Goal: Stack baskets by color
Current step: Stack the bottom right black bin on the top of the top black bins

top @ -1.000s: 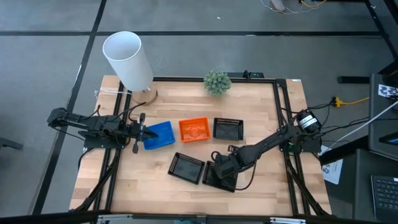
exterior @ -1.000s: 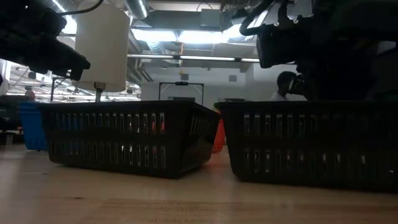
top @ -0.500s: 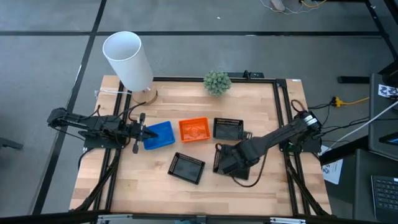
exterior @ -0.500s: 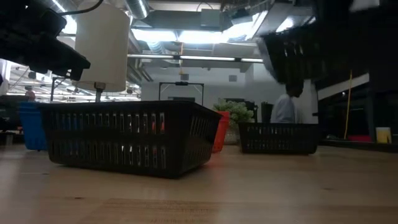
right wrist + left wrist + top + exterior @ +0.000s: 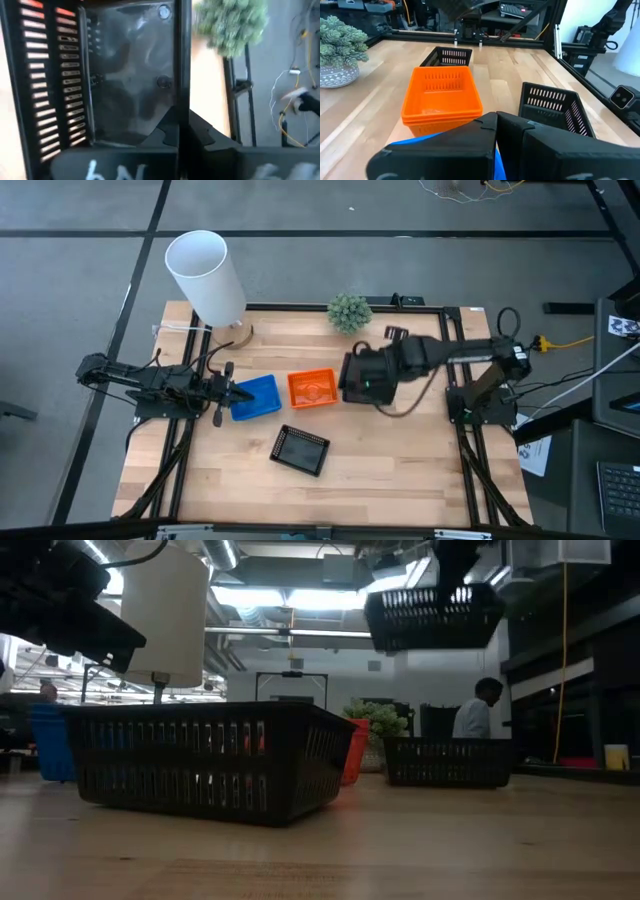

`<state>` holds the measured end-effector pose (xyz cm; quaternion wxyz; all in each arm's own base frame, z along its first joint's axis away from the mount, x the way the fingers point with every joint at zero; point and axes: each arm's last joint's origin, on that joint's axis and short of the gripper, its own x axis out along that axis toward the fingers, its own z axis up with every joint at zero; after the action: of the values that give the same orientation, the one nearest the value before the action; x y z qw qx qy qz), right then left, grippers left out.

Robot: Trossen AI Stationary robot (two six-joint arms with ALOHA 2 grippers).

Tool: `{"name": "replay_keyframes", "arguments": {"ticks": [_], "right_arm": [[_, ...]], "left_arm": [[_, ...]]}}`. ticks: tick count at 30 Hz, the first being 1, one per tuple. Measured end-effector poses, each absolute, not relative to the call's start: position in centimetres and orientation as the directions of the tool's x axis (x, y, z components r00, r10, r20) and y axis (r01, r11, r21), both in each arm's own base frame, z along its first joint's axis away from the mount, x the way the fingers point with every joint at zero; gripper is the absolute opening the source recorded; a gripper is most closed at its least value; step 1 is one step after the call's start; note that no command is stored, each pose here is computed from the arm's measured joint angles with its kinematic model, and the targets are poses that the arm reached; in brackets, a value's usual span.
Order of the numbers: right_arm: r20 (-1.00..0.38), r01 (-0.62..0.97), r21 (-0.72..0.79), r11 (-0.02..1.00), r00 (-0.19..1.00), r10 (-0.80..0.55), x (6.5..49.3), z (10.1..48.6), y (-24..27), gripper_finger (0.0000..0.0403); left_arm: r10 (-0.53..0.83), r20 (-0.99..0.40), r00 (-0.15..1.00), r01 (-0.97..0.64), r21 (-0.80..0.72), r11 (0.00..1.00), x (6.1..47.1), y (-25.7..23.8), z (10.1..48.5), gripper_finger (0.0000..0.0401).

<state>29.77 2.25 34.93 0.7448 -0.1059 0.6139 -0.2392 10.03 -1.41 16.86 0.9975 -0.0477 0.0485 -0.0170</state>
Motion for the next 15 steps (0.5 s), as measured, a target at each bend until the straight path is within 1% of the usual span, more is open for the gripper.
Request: {"name": "replay_keyframes", "arguments": {"ticks": [3,5,9,14,15], "right_arm": [[-0.903,0.196,-0.391,0.899,0.104,-0.416,29.7,33.6,-0.1,0.0],[-0.941,0.146,-0.31,0.939,0.097,-0.326,29.8,32.1,-1.3,0.0],[-0.981,0.028,-0.145,0.989,0.124,-0.148,29.9,29.8,-3.2,0.0],[-0.988,0.02,-0.083,0.996,0.131,-0.085,29.0,28.7,-5.6,0.0],[-0.986,0.017,-0.056,0.998,0.156,-0.058,28.8,28.6,-6.0,0.0]], "left_arm": [[-0.038,-0.095,0.995,0.029,-0.099,0.995,10.0,-1.4,16.9,0.0],[-0.038,-0.096,0.995,0.029,-0.097,0.995,10.0,-1.4,16.9,0.0],[-0.038,-0.096,0.995,0.03,-0.089,0.996,10.0,-1.4,16.9,0.0],[-0.038,-0.095,0.995,0.03,-0.089,0.996,10.0,-1.4,16.9,0.0],[-0.038,-0.095,0.995,0.03,-0.089,0.996,10.0,-1.4,16.9,0.0]]}}
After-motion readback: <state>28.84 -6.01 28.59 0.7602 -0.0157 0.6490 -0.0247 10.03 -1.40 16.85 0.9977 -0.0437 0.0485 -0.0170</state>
